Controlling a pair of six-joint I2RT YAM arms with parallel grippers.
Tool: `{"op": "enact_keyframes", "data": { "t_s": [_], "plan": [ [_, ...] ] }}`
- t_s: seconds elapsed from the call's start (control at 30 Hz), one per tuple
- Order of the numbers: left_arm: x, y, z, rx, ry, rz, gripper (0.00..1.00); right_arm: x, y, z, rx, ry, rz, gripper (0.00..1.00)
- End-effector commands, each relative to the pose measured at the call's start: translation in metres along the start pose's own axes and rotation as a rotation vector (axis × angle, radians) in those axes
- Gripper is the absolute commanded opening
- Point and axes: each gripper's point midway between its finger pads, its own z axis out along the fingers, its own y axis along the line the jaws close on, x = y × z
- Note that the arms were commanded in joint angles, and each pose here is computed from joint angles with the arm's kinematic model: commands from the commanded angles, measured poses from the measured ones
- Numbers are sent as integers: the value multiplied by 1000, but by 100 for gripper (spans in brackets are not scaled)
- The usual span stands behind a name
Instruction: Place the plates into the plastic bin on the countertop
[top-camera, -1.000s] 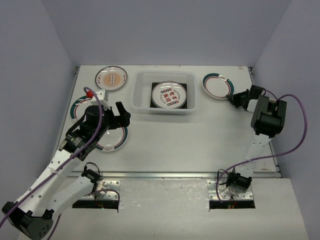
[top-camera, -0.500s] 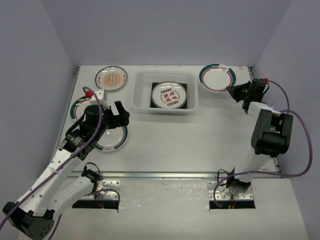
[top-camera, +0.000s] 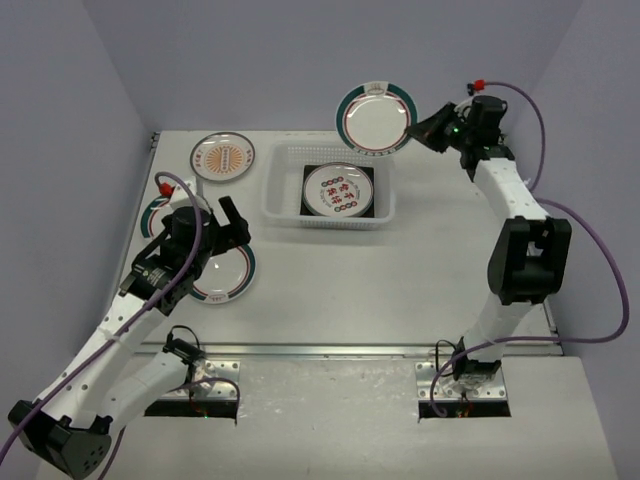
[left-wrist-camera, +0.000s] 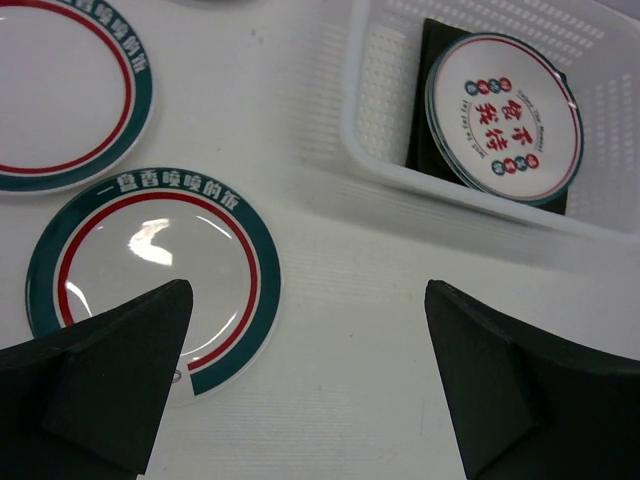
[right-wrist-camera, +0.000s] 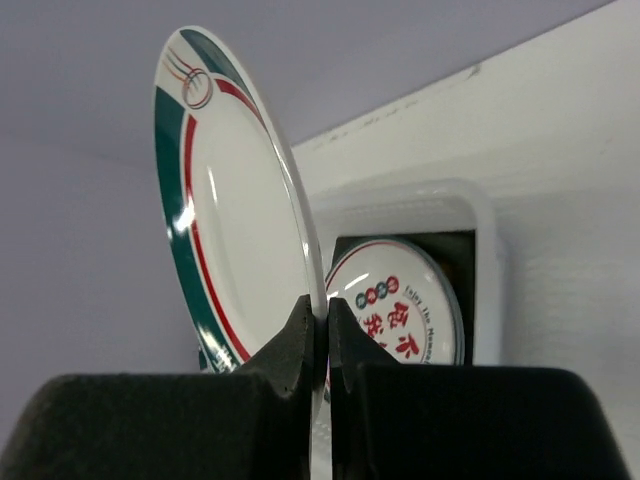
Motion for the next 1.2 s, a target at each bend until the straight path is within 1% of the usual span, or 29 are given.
{"op": "enact_keyframes", "data": {
  "t_s": [0.0,0.1,0.23,0.37,0.57,0.6,0.63,0.67,0.7,0.73,0.8,0.83,0.93,1.0,1.07,1.13,1.17],
  "plan": [
    [-37,28,-5,-213,-111,-183,100,90,9,21,-9,293,-81,0],
    [-43,25,-2,-212,-123,-211,100,121,5,40,-6,376,-153,0],
    [-38,17,5,-195,-77,-202,100,136,-15,56,32,406,-163,0],
    [-21,17,9,-178,-35,-182,100,139,-29,65,68,429,-179,0],
    [0,33,5,-211,-4,-179,100,126,-35,67,94,396,-197,0],
    [4,34,5,-212,3,-180,100,124,-34,68,94,399,-202,3],
    [10,36,5,-217,18,-182,100,123,-32,71,93,415,-209,12],
    [15,37,6,-222,35,-186,100,124,-34,73,93,433,-215,31],
    [21,39,7,-238,55,-190,100,126,-36,75,101,451,-222,68],
    [26,42,7,-259,75,-195,100,126,-38,75,109,460,-232,90],
    [34,50,5,-312,105,-205,100,122,-39,72,132,460,-259,99],
    [34,54,2,-341,106,-220,100,118,-39,69,152,452,-279,99],
    [38,70,-5,-457,113,-263,100,93,-40,55,278,388,-412,99],
    [48,81,-6,-519,119,-279,100,68,-32,37,374,327,-493,99],
    [58,88,-4,-554,128,-297,100,55,-26,22,414,294,-517,99],
    [77,99,-1,-619,156,-362,100,47,-13,-2,425,243,-518,99],
    [83,102,-1,-641,169,-394,100,47,-4,-10,398,232,-511,99]
  ]
}}
